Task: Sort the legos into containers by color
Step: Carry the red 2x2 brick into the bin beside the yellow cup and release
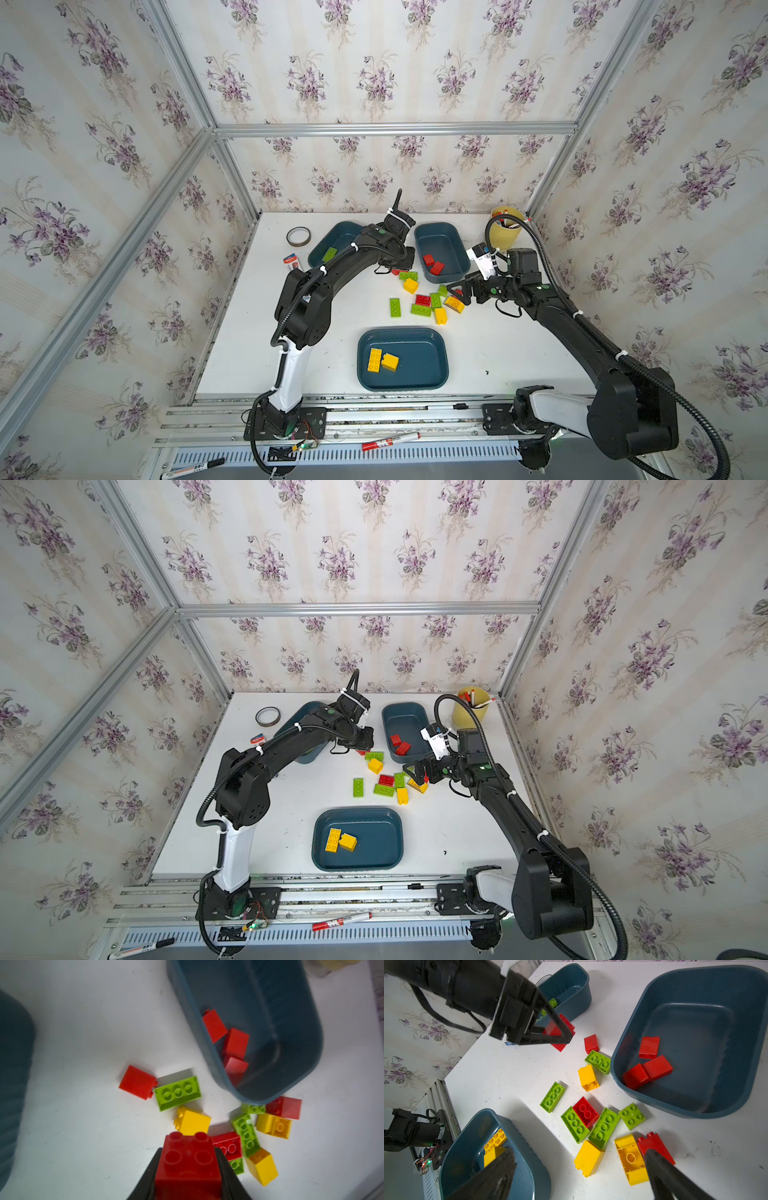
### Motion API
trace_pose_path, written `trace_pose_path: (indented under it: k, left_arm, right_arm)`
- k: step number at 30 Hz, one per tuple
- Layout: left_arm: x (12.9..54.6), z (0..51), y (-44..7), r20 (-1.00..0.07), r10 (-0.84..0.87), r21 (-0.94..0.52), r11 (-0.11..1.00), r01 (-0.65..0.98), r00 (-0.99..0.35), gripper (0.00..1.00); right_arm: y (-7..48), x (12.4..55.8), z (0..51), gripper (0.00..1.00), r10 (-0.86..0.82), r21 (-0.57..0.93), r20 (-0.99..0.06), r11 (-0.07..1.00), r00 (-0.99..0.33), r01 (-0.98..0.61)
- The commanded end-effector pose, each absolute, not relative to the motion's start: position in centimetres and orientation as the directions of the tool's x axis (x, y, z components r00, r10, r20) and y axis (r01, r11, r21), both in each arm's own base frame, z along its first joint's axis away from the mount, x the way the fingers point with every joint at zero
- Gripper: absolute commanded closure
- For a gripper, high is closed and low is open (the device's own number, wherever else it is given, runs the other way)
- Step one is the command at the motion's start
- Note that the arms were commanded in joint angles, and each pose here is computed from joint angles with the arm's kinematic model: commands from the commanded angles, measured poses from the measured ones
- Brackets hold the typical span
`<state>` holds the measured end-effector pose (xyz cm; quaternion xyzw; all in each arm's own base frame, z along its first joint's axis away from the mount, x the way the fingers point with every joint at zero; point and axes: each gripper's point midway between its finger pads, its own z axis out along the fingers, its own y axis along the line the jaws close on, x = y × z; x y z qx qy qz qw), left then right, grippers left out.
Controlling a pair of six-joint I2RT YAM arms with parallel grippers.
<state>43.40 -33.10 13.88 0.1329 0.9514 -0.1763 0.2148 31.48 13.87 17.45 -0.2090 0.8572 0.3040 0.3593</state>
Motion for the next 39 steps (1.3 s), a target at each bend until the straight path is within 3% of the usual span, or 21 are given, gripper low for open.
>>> trace_pose_path:
  k: [1, 10, 17, 23, 27, 35, 39]
  left_arm:
    - [43.4, 15.3, -36.9, -0.447, 0.156, -0.414, 0.837, 0.358, -0.881, 0.72]
    - [46.7, 15.9, -43.5, -0.499, 0.051, -0.581, 0.721, 0.378, -0.865, 0.73]
    - [47.3, 13.9, -47.2, -0.465, 0.014, -0.664, 0.657, 0.359, -0.885, 0.72]
    - [47.0, 12.7, -48.2, -0.457, 0.021, -0.675, 0.643, 0.362, -0.889, 0.61]
    - [46.4, 13.7, -47.5, -0.484, 0.039, -0.646, 0.658, 0.387, -0.874, 0.4]
    - [44.2, 16.6, -42.6, -0.563, 0.104, -0.504, 0.743, 0.44, -0.82, 0.32]
    - [43.2, 15.8, -38.2, -0.55, 0.158, -0.36, 0.841, 0.403, -0.82, 0.31]
  right_arm:
    - [13.7, 31.9, 17.7, 0.0, -0.131, 0.358, -0.755, 0.739, -0.643, -0.571]
    - [13.4, 32.1, 17.7, 0.0, -0.132, 0.342, -0.758, 0.753, -0.639, -0.563]
    - [13.2, 32.1, 17.7, 0.0, -0.133, 0.333, -0.76, 0.76, -0.636, -0.558]
    - [13.3, 32.1, 17.8, 0.0, -0.131, 0.338, -0.761, 0.756, -0.636, -0.561]
    - [13.3, 32.1, 18.0, 0.0, -0.133, 0.335, -0.763, 0.755, -0.633, -0.563]
    - [13.6, 32.0, 18.3, 0.0, -0.128, 0.345, -0.766, 0.745, -0.63, -0.571]
    - [13.8, 32.0, 18.4, 0.0, -0.123, 0.356, -0.767, 0.735, -0.63, -0.577]
